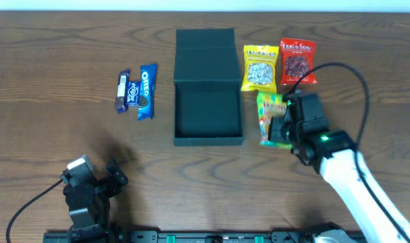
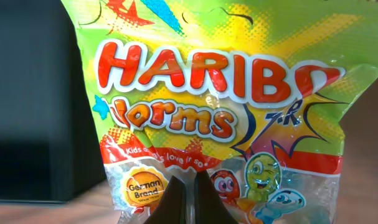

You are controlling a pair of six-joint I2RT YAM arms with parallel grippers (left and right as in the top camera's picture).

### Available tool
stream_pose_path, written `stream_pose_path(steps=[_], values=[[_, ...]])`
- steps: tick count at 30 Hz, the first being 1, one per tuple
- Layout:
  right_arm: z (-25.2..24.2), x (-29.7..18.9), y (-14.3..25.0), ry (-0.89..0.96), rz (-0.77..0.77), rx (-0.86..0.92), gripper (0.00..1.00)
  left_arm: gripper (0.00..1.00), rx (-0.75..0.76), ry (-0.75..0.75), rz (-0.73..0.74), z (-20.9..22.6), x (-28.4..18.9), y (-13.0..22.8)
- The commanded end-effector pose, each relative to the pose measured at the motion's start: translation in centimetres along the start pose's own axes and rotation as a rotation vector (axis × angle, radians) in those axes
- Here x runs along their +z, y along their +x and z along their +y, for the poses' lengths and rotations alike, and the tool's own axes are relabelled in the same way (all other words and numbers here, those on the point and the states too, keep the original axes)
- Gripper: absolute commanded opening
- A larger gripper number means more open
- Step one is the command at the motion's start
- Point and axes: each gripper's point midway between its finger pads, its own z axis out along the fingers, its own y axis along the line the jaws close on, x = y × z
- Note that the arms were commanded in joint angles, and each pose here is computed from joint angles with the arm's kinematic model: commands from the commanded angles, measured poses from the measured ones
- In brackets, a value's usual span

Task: Pack container
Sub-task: 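Carry the Haribo bag left and lower it into the green box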

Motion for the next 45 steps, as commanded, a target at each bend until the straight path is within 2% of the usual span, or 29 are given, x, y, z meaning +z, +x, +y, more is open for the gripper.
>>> stream_pose_path(steps=[1, 3, 8, 13, 15, 18, 21, 24, 28, 34, 39, 45], values=[[3.2, -4.2, -4.1, -0.089, -0.142, -0.022, 0.01, 0.95, 0.006, -0.01, 0.0, 0.2, 0.1, 0.2], [5.5, -6.2, -5.6, -0.138, -0.201, -0.099, 0.01, 0.95, 0.006, -0.01, 0.0, 0.2, 0.1, 0.2], [12.5, -9.8, -7.4, -0.269, -0.359, -0.428, 0.01, 0.95, 0.006, -0.01, 0.0, 0.2, 0.1, 0.2], [15.3, -11.0, -8.3, -0.306, -0.469, -0.604, 0.01, 0.95, 0.006, -0.01, 0.0, 0.2, 0.1, 0.2], [16.3, -10.9, -8.5, -0.317, -0.5, -0.695, 0.01, 0.95, 0.006, -0.01, 0.0, 0.2, 0.1, 0.2], [18.2, -10.0, -7.8, -0.374, -0.526, -0.929, 0.01, 0.95, 0.006, -0.01, 0.0, 0.2, 0.1, 0.2], [19.7, -8.0, -6.7, -0.411, -0.535, -1.167, 0.01, 0.95, 0.006, -0.01, 0.0, 0.2, 0.1, 0.2], [20.1, -5.3, -6.2, -0.398, -0.519, -1.301, 0.01, 0.95, 0.006, -0.01, 0.0, 0.2, 0.1, 0.2], [20.6, -1.1, -4.7, -0.437, -0.46, -1.405, 0.01, 0.95, 0.006, -0.01, 0.0, 0.2, 0.1, 0.2], [19.9, 4.1, -2.8, -0.464, -0.349, -1.424, 0.01, 0.95, 0.006, -0.01, 0.0, 0.2, 0.1, 0.2], [19.0, 5.6, -1.2, -0.472, -0.278, -1.483, 0.01, 0.95, 0.006, -0.01, 0.0, 0.2, 0.1, 0.2], [17.9, 5.9, -0.1, -0.48, -0.201, -1.475, 0.01, 0.95, 0.006, -0.01, 0.0, 0.2, 0.1, 0.2]])
